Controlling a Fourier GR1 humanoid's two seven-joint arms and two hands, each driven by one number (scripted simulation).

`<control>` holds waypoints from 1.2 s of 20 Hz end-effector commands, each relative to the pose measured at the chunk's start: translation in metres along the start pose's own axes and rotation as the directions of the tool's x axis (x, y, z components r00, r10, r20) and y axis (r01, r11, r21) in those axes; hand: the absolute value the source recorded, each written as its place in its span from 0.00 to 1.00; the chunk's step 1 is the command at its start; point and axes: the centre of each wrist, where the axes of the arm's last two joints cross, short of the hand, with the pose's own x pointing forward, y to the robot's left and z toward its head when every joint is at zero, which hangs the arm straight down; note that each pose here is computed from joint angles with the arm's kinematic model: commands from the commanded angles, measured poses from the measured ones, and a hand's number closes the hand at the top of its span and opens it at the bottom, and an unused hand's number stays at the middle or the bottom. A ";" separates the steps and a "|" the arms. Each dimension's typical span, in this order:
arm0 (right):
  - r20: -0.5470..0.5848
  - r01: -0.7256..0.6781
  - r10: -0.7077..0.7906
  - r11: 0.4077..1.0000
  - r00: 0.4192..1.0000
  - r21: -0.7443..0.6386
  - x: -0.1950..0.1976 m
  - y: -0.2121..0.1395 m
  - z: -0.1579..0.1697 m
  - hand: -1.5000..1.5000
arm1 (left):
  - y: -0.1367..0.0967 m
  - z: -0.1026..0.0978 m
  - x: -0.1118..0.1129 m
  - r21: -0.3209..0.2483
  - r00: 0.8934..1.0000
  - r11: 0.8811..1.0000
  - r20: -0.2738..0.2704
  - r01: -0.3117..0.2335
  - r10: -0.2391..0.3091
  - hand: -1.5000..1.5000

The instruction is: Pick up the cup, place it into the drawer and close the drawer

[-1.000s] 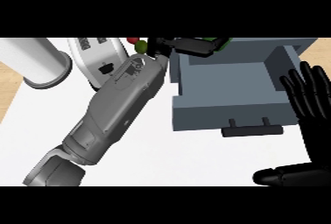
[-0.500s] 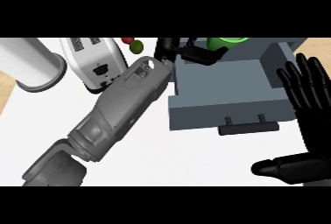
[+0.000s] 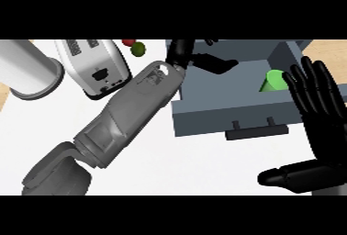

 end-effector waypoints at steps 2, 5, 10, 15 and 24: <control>0.010 0.032 -0.032 0.999 0.999 -0.011 0.006 0.000 -0.005 0.00 | -0.005 0.007 -0.007 0.024 1.000 1.000 -0.009 -0.003 0.003 0.00; 0.005 0.048 -0.048 0.999 0.999 0.005 0.008 0.010 0.000 0.00 | -0.005 0.010 -0.009 -0.004 0.997 0.997 0.027 -0.072 0.072 0.00; 0.017 0.091 -0.092 0.996 0.996 0.023 0.006 -0.007 0.010 0.00 | -0.004 0.006 0.001 -0.004 0.972 0.976 0.088 -0.217 0.216 0.00; 0.002 0.085 -0.085 0.996 0.996 0.026 0.025 -0.018 0.008 0.00 | -0.004 -0.001 0.020 -0.012 0.931 0.942 0.152 -0.334 0.332 0.00; -0.028 -0.146 0.154 0.970 0.988 0.193 0.036 -0.035 0.026 1.00 | 0.041 0.015 0.001 0.078 0.907 0.908 0.139 -0.411 0.398 0.00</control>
